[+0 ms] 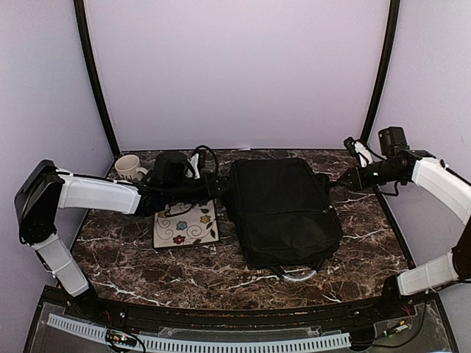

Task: Pack the student bag
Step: Reset both arms

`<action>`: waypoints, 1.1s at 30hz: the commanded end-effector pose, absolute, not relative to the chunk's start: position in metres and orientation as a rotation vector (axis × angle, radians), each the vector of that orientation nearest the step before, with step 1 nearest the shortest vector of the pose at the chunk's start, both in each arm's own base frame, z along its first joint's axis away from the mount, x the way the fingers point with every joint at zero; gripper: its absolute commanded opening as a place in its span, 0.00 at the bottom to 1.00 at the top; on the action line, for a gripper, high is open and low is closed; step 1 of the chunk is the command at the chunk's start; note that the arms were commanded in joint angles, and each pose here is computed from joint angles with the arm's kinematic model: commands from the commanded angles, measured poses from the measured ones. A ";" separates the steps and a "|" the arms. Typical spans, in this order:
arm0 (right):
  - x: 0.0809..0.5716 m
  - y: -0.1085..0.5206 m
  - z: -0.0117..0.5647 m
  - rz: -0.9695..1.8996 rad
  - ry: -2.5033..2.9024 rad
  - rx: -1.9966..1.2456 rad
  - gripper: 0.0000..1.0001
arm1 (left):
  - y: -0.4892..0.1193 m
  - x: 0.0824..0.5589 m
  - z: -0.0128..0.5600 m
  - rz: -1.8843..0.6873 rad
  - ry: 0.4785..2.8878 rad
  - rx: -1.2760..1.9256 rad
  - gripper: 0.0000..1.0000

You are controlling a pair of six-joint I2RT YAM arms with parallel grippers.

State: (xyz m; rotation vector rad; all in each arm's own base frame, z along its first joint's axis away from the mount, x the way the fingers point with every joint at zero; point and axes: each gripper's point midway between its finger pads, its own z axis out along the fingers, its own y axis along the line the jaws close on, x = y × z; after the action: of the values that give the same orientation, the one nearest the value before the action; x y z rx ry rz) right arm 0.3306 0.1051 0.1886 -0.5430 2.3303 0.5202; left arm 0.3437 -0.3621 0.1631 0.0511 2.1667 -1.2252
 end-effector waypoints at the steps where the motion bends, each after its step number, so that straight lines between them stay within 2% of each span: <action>1: 0.344 0.096 0.219 0.431 2.226 -0.532 0.34 | -0.331 0.351 0.188 -0.966 2.158 0.179 0.37; 11: 0.340 0.088 0.292 0.345 2.011 -0.509 0.52 | -0.272 0.366 0.251 -0.537 2.067 0.319 0.39; 15: 0.351 0.071 0.313 0.265 1.997 -0.400 0.73 | -0.249 0.369 0.271 -0.359 2.024 0.355 0.40; 16: 0.355 0.067 0.321 0.237 1.980 -0.379 0.81 | -0.243 0.370 0.274 -0.319 2.011 0.360 0.40; 18: 0.364 0.049 0.331 0.152 1.945 -0.284 0.94 | -0.236 0.370 0.276 -0.242 1.974 0.409 0.36; 19: 0.368 0.040 0.339 0.129 1.906 -0.235 0.96 | -0.232 0.370 0.276 -0.207 1.949 0.435 0.34; 22: 0.374 0.018 0.332 0.076 1.871 -0.112 1.00 | -0.220 0.369 0.274 -0.120 1.876 0.452 0.36; 27: 0.376 0.000 0.333 0.013 1.860 -0.005 1.00 | -0.200 0.366 0.264 -0.037 1.880 0.395 0.56; 33: 0.368 0.003 0.321 0.044 1.859 -0.014 1.00 | -0.200 0.358 0.260 -0.071 1.866 0.385 0.61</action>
State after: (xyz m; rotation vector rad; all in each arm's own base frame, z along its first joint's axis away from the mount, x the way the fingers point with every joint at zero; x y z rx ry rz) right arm 0.3702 0.0100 0.3125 -0.0594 1.9210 0.0554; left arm 0.3624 -0.2067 0.2394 0.4219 1.9480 -0.0660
